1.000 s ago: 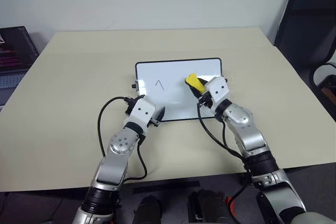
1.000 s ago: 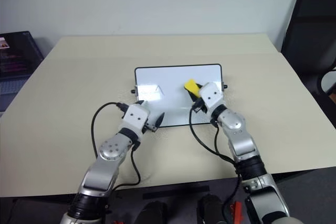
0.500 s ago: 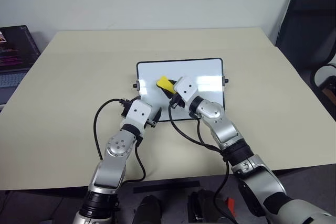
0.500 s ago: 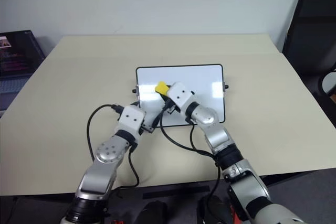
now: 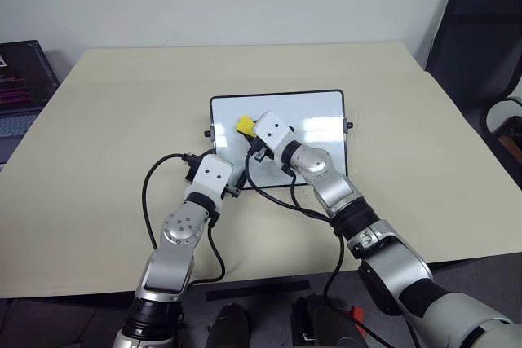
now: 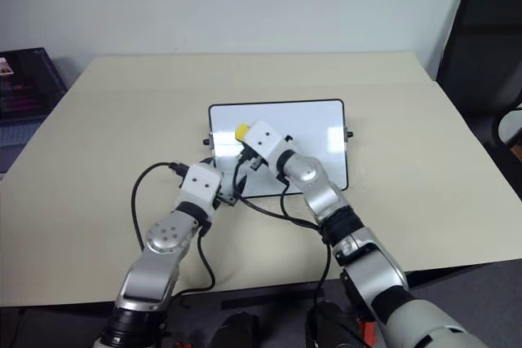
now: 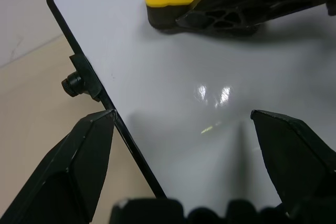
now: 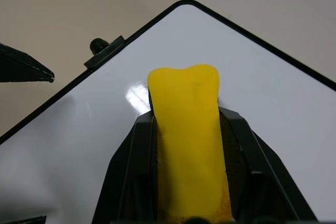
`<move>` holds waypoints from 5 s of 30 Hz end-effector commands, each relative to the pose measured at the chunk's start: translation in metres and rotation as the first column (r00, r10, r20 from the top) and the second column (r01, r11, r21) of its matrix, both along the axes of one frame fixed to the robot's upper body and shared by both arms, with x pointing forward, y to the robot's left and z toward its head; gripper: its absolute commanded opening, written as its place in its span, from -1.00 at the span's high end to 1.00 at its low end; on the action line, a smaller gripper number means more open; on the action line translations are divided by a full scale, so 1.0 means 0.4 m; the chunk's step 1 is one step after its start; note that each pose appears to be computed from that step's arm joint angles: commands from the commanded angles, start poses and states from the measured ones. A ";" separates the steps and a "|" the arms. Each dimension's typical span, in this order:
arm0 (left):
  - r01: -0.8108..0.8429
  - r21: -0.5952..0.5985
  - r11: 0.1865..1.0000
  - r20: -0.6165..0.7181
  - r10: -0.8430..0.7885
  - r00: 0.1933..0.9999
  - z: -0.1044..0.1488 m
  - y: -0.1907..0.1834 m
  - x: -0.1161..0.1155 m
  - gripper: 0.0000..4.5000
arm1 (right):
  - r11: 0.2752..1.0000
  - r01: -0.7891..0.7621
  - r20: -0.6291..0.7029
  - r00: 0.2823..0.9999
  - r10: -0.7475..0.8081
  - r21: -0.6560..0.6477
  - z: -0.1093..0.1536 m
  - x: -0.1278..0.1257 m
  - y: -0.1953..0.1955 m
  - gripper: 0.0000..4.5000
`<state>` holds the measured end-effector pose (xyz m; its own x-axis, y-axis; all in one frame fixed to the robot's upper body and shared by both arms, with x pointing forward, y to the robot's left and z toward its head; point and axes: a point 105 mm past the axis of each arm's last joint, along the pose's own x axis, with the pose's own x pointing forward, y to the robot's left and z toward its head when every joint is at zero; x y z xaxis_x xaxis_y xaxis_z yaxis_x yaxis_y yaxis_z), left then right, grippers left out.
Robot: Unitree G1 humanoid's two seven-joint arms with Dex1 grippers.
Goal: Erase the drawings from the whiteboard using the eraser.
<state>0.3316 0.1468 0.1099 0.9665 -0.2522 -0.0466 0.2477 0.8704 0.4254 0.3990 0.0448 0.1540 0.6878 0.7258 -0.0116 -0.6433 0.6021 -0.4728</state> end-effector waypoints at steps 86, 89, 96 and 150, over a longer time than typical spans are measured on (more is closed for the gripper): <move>0.056 -0.017 0.998 0.086 -0.054 0.995 0.055 -0.041 0.012 -1.00 | 0.990 -0.033 0.071 0.997 0.023 0.134 0.085 -0.067 -0.105 0.46; 0.053 -0.017 0.998 0.091 -0.052 0.994 0.061 -0.036 0.014 -1.00 | 0.988 -0.035 0.079 0.997 0.023 0.154 0.092 -0.087 -0.139 0.46; 0.086 -0.031 0.996 0.097 -0.082 0.992 0.067 -0.046 0.015 -1.00 | 0.992 0.061 0.049 0.997 -0.067 0.113 0.048 -0.104 -0.235 0.46; 0.804 -0.186 0.565 -0.063 -0.823 0.564 0.053 -0.276 -0.084 -1.00 | 0.606 0.796 -0.463 0.536 -0.706 -0.003 -0.117 -0.128 -0.716 0.46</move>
<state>0.2995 0.0379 0.1243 0.3388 -0.9380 -0.0741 0.9258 0.3183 0.2038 0.3437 -0.2413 0.0925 0.9233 -0.0459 -0.3813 0.0028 0.9936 -0.1130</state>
